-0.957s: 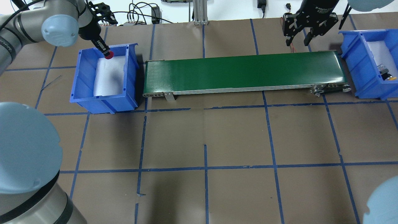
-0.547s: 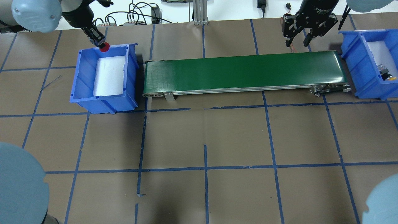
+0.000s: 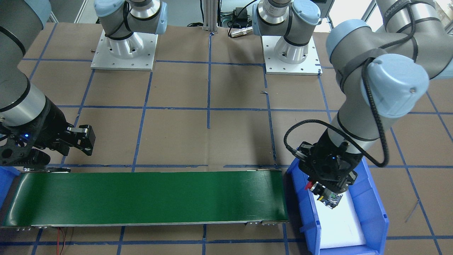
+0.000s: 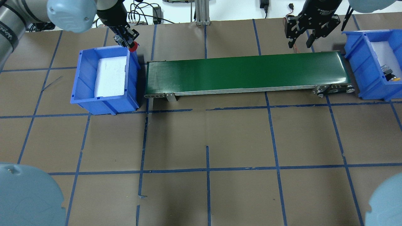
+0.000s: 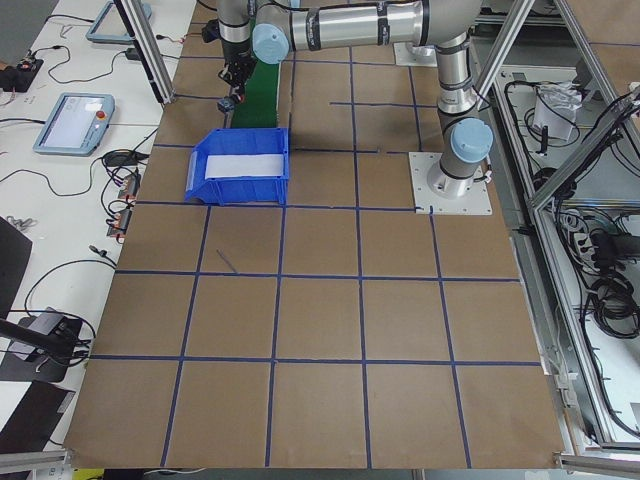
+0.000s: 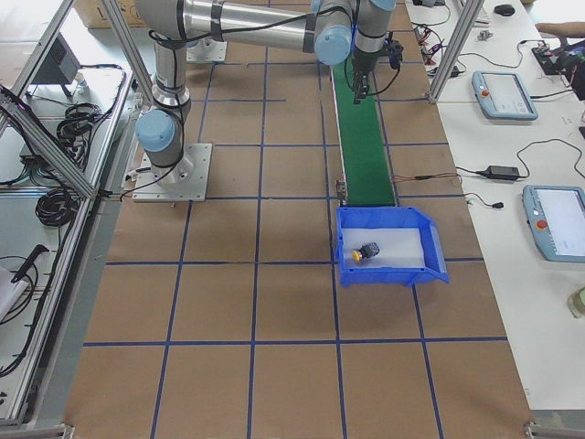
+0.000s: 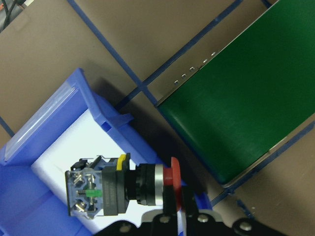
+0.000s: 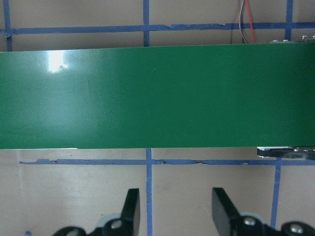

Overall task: Transport two buttons from left to right
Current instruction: 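Lower the red button onto the belt's near end and open the left gripper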

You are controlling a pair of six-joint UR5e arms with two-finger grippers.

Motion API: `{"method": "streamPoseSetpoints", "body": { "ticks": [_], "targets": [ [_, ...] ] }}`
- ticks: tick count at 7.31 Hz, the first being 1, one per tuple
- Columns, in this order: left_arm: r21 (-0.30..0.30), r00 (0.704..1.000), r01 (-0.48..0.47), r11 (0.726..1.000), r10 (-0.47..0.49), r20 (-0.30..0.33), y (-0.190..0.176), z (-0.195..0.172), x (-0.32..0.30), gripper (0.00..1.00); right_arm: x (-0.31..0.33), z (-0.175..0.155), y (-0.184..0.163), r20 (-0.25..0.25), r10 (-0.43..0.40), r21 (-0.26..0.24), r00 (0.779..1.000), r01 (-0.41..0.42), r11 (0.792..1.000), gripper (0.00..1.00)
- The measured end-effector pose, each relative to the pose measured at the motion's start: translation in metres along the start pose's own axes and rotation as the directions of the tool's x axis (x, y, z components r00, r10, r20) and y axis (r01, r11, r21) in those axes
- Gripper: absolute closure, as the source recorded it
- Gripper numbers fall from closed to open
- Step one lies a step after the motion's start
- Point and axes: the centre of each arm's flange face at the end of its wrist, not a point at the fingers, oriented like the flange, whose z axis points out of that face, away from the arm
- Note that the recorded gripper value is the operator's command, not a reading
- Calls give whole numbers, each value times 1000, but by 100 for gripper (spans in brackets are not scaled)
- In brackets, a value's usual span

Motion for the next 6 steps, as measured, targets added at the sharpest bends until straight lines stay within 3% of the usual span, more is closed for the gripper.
{"method": "streamPoseSetpoints", "body": {
  "ticks": [3, 5, 6],
  "targets": [
    [-36, 991, 126, 991, -127, -34, -31, 39, 55, 90, 0, 9, 5, 2, 0, -8, 1000, 0, 1000, 41],
    [-55, 987, 155, 986, -157, -36, -48, 75, 73, 90, 0, 11, 5, 2, -1, -9, 1000, 1, 1000, 41],
    [-61, 987, 154, 986, -156, -35, -55, 93, 77, 79, 0, 11, 5, 2, -1, -9, 1000, 1, 1000, 41]
  ]
}}
